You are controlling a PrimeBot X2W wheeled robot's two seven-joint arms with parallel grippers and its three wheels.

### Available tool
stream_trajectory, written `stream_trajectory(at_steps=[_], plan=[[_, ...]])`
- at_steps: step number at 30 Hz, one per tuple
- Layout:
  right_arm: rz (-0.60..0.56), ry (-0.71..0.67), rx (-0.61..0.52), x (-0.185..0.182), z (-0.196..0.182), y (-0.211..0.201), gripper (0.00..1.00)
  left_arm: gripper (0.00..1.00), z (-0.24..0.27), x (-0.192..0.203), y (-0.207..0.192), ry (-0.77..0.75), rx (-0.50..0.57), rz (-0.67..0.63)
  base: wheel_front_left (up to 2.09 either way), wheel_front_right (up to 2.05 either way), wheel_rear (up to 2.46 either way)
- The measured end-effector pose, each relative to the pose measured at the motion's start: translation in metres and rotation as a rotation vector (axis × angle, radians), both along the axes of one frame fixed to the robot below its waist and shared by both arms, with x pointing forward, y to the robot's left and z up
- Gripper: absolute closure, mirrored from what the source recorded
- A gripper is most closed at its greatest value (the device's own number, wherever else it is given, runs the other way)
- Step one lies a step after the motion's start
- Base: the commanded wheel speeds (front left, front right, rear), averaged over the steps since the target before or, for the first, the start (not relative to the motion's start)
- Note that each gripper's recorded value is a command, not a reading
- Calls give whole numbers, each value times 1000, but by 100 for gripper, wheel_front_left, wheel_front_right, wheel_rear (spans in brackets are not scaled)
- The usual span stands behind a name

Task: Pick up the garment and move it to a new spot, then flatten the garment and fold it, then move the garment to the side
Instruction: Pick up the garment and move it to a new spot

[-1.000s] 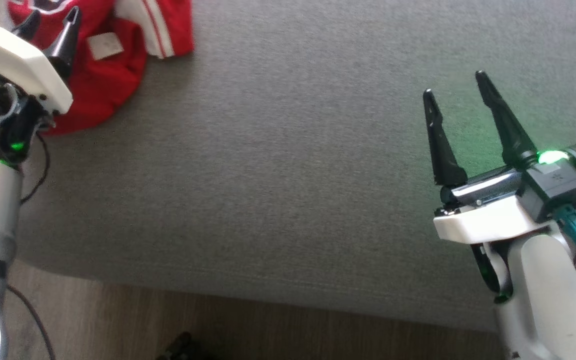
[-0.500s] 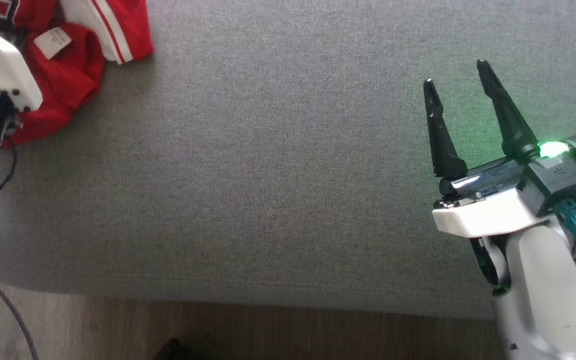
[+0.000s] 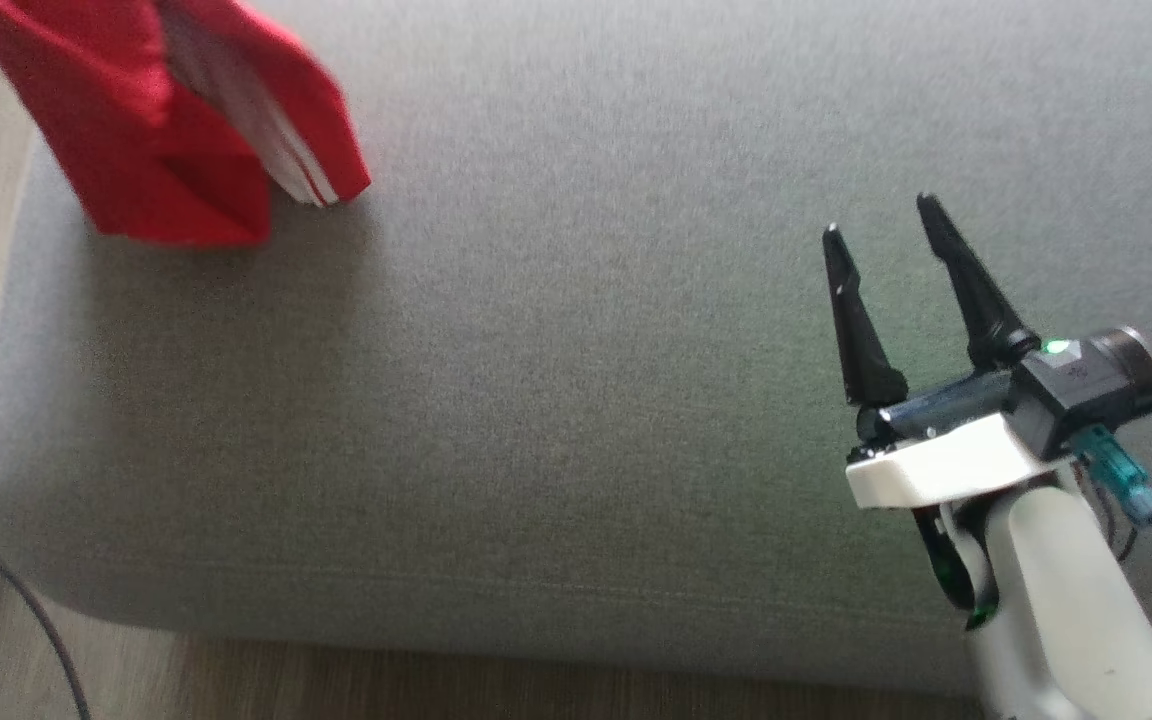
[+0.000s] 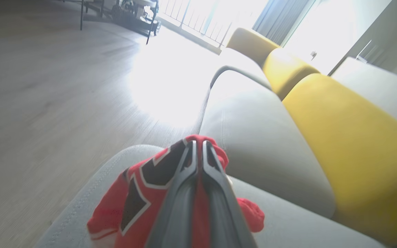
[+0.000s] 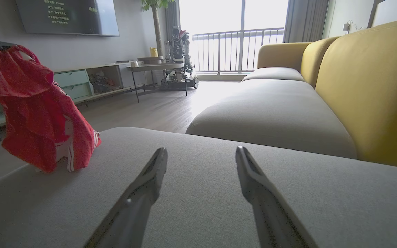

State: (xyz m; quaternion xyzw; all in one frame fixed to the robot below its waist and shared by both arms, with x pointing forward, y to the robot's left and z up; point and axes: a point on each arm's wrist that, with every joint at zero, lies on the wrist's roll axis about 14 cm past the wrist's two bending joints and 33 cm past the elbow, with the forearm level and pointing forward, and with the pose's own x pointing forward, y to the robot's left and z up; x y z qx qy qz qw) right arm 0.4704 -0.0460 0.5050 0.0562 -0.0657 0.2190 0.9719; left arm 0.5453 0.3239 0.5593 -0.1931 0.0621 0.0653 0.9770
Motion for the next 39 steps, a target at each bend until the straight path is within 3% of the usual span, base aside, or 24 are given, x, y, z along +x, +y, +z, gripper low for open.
stream_trajectory(at_steps=[4,9,20,24,30,37,39], plan=[[1,-20,18,-13,16,-1,0,100,42,-11,3,-100,-48,35,0,0,0],[-11,-60,38,-24,37,-6,0,100,55,-24,-20,-114,-196,27,0,0,0],[-77,-74,84,-36,50,-33,0,100,88,-16,-173,-175,-552,-208,0,0,0],[-114,-69,95,-37,49,-47,0,100,86,-19,-217,-159,-620,-287,0,0,0],[-208,-64,111,-40,49,-82,0,100,74,-28,-309,-127,-583,-485,0,0,0],[-292,-122,124,-40,70,-115,0,100,10,-40,-390,20,-587,-576,0,0,0],[-333,-105,120,-43,64,-130,0,12,-15,-46,-417,68,-546,-627,0,0,0]])
